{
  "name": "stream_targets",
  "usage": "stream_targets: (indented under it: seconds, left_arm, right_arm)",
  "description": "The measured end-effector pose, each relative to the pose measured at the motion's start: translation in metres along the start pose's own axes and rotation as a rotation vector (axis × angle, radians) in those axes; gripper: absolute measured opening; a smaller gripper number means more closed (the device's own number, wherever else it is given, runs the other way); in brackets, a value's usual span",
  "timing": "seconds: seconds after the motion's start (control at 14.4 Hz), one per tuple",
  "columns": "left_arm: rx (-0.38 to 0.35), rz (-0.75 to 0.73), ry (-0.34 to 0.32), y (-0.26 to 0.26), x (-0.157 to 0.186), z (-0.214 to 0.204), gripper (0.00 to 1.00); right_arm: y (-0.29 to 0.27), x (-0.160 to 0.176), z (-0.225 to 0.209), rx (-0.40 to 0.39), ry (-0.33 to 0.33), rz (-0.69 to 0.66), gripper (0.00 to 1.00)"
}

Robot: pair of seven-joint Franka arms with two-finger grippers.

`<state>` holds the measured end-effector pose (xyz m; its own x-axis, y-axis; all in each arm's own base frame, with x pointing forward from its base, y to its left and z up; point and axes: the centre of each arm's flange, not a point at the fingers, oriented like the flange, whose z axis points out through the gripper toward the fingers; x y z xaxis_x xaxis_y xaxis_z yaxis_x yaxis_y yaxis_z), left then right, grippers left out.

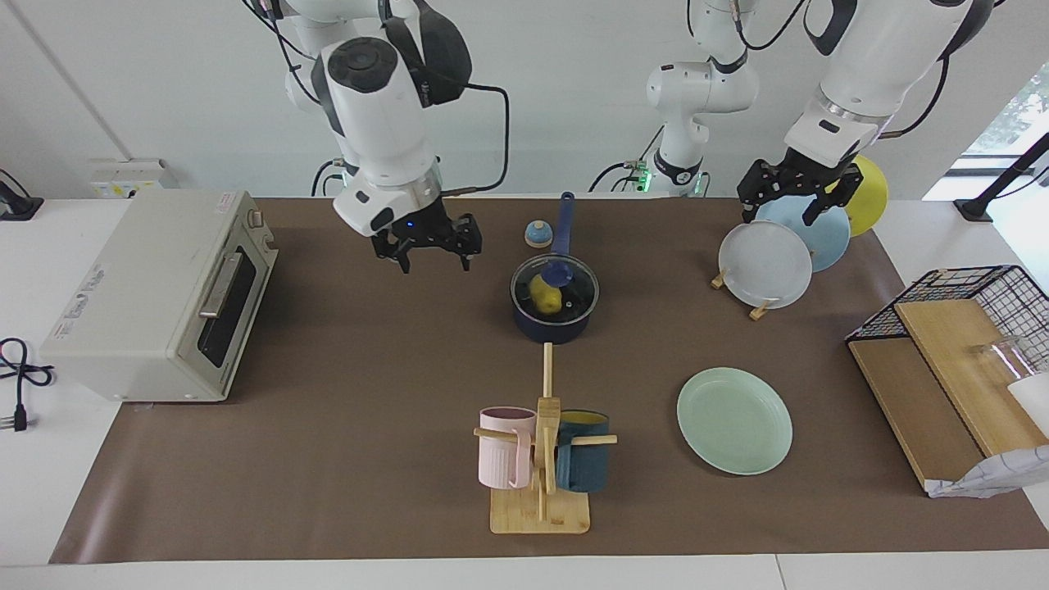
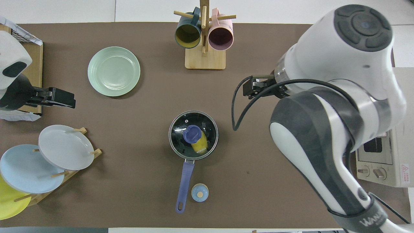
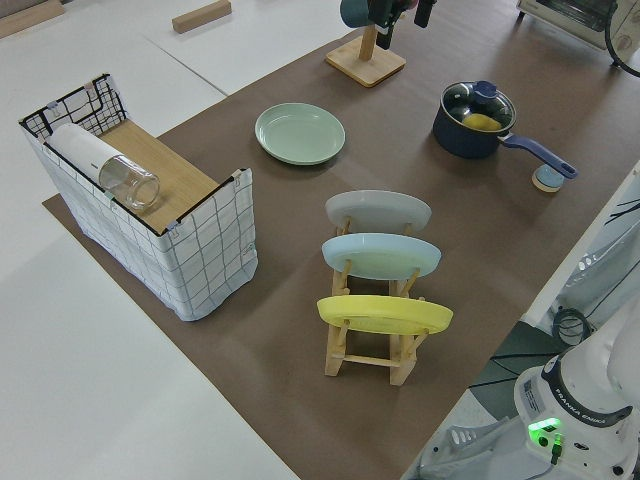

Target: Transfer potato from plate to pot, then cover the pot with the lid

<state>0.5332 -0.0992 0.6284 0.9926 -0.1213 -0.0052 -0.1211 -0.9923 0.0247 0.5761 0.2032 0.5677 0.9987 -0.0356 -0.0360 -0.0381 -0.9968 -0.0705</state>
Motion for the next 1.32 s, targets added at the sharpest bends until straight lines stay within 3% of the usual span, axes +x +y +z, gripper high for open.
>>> stream_targets:
  seconds: [0.42,0.62,0.9,1.32]
  left_arm:
    - [0.0,0.0,0.009,0.0,0.001,-0.001,1.0]
    - [0.0,0.0,0.009,0.0,0.001,-0.001,1.0]
    - [0.0,0.002,0.009,0.001,0.001,-0.001,1.0]
    - [0.0,0.002,0.006,0.001,0.001,0.0,1.0]
  right_arm:
    - [0.103,-0.029,-0.064,-0.061,-0.044,-0.048,1.0]
    - [0.131,-0.032,-0.065,-0.07,-0.055,-0.025,1.0]
    - [0.155,-0.023,-0.056,-0.065,-0.039,-0.144,1.0]
    - [0.181,-0.026,-0.057,-0.105,-0.061,-0.156,1.0]
